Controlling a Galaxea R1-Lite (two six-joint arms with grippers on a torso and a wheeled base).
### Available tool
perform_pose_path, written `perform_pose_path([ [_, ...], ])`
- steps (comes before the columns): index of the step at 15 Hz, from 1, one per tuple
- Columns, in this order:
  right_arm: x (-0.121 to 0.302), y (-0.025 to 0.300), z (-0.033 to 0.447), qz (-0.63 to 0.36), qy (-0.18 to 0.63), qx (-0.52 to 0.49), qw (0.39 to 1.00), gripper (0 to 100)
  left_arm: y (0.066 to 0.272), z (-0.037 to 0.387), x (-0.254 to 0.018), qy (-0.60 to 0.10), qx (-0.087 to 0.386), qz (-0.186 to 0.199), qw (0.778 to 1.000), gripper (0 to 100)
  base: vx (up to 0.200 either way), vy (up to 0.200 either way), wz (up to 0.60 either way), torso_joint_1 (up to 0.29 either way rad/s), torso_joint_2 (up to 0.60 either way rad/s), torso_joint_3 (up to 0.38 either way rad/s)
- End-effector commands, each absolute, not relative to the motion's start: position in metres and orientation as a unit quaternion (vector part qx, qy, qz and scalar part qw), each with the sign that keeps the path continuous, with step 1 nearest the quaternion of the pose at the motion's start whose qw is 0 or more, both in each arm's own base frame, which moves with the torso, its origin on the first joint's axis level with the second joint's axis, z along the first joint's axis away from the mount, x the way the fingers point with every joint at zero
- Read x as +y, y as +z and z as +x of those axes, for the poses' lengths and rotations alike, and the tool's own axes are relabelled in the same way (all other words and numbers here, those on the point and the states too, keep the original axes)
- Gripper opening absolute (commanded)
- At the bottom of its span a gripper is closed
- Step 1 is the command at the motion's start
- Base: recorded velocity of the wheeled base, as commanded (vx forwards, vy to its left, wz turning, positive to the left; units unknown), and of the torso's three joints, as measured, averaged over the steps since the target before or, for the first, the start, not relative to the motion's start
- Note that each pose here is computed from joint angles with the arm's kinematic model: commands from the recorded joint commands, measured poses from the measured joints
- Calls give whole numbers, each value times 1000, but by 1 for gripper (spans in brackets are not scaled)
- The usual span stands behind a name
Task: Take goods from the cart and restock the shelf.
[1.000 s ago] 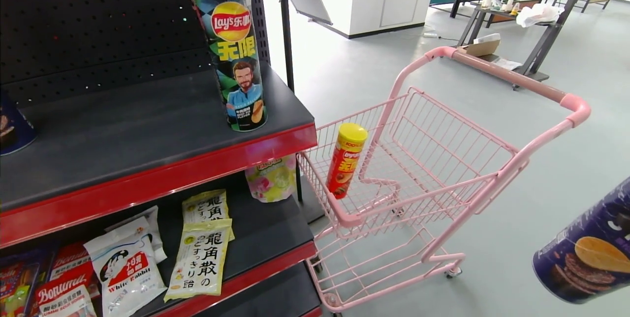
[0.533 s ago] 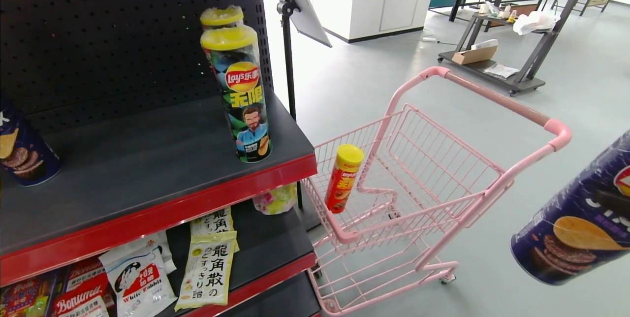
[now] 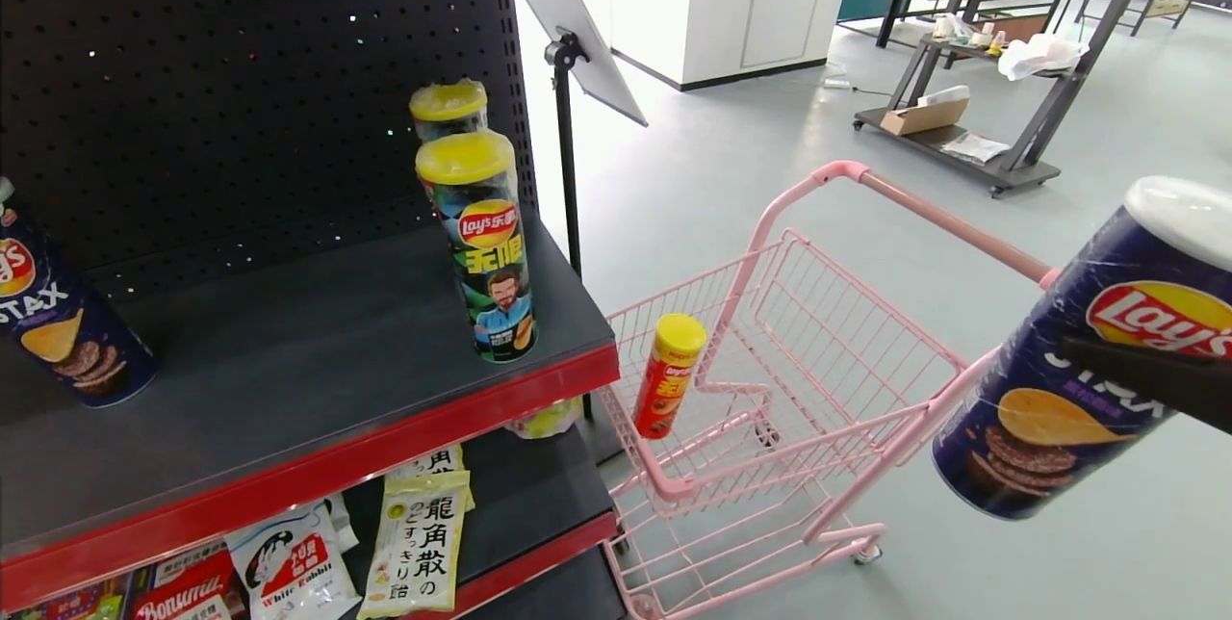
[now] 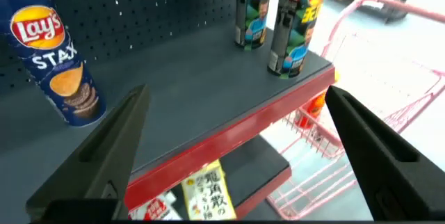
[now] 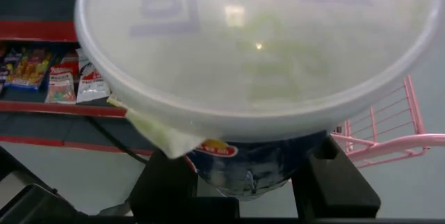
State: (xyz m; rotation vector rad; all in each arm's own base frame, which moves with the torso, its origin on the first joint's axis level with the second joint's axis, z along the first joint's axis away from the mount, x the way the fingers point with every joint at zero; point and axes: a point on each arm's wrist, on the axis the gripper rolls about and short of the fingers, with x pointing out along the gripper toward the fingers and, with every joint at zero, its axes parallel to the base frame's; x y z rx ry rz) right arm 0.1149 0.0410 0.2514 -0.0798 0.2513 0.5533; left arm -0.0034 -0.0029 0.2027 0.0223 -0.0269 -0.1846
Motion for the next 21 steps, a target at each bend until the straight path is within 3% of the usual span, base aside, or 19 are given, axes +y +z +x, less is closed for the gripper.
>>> perform_pose_path([
  [1,43,244,121,-50,274,141,950,0,202,4,-3,-90,11,19,996,100,0,0,0,85,-207,-110],
  [6,43,240,119,-54,276,145,948,0,196,6,-3,-84,22,49,995,100,0,0,600,9,-21,-12],
  [9,42,237,117,-55,278,149,947,0,192,9,-3,-86,31,90,992,100,0,0,600,10,7,-1],
  [16,40,230,104,-52,304,130,942,0,194,12,-2,-59,37,124,990,100,0,0,0,0,0,0],
  [21,37,217,88,-61,319,120,938,0,195,14,-1,-42,43,136,989,100,-200,-120,0,4,5,1],
])
